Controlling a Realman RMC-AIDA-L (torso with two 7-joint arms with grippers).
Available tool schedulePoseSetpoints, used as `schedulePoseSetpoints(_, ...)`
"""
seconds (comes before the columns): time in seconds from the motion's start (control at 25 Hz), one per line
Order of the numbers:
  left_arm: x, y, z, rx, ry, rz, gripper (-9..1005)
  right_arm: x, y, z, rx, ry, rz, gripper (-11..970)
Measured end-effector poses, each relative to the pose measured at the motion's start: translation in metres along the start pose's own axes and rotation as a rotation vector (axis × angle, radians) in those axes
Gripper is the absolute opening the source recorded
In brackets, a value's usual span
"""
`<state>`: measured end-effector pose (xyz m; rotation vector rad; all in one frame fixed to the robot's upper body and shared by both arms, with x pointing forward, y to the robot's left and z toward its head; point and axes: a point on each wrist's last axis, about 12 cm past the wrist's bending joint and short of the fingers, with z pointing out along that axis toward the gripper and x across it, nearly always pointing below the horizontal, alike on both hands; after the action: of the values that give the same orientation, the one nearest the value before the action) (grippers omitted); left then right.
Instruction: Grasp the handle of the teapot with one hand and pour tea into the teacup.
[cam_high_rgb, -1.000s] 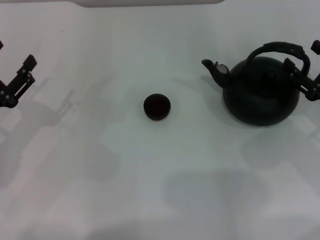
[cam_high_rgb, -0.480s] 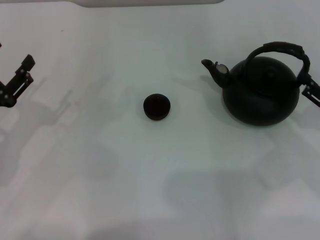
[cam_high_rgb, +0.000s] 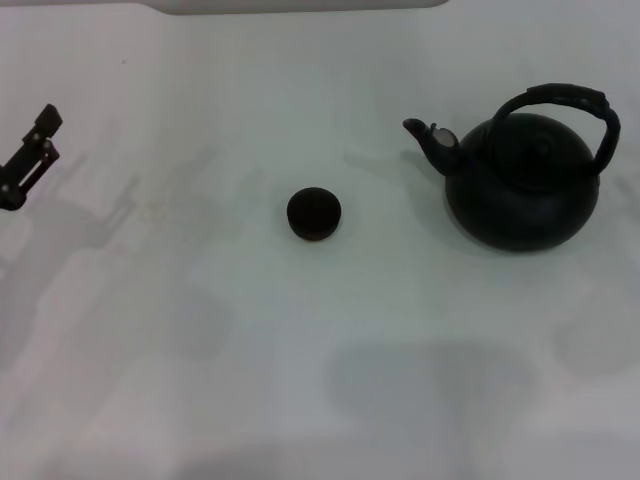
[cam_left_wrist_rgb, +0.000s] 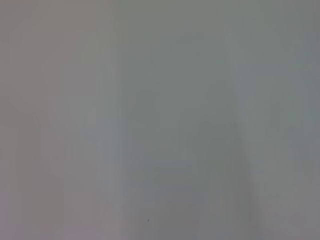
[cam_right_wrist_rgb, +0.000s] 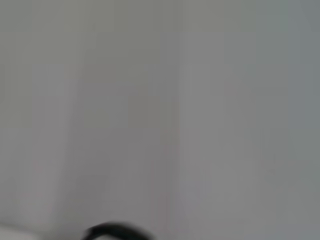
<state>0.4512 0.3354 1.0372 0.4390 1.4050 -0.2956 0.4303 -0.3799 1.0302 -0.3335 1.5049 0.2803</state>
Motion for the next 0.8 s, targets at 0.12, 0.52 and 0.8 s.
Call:
schedulePoseSetpoints(0.12, 0.000, 0.001, 0.000, 0.001, 0.000, -0.030, 745, -0.006, -0.013, 0.006, 0.063, -0.032, 0.013, 812)
schedulePoseSetpoints(0.52, 0.004, 0.004, -0.008, -0.050, 0.024, -0.079, 745, -0.014, -0.029, 0.032, 0.160, -0.067, 0.007, 812)
schedulePoseSetpoints(0.8, 0.001, 0.013, -0.002, -0.068, 0.022, -0.031, 748, -0.018, -0.034, 0.031, 0.239, -0.119, 0.021, 812)
